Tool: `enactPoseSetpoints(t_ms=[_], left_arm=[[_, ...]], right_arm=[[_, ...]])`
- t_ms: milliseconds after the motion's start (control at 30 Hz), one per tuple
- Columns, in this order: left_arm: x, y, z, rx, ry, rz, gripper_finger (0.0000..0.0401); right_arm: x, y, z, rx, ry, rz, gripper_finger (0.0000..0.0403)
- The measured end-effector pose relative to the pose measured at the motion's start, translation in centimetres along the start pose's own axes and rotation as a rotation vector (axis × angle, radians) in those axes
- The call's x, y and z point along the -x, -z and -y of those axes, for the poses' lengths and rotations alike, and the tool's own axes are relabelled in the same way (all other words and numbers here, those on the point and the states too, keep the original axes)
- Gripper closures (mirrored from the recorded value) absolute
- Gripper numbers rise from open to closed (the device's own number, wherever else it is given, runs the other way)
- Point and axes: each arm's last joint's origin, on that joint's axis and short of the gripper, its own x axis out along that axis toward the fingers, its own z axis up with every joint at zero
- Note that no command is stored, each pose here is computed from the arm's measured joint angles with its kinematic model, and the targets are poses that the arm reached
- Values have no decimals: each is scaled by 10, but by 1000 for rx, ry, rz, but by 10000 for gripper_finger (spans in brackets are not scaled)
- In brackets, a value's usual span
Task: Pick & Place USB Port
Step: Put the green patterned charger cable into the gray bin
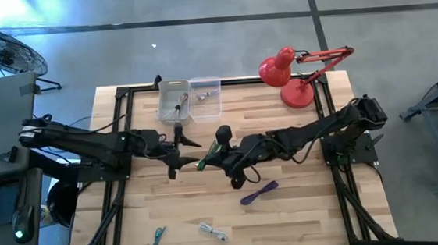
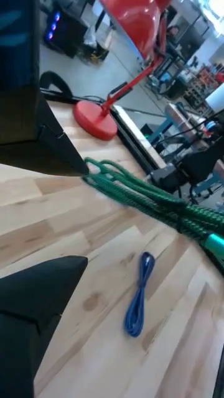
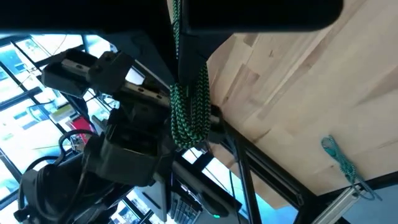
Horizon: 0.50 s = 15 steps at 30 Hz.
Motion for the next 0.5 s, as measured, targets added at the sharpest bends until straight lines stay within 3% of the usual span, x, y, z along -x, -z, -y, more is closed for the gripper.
enactPoseSetpoints(t_ms=[500], left_arm=[[-17,-2,1,-3,-45,43,185]], right_arm=[[-2,1,5,-15,-38,58,403]])
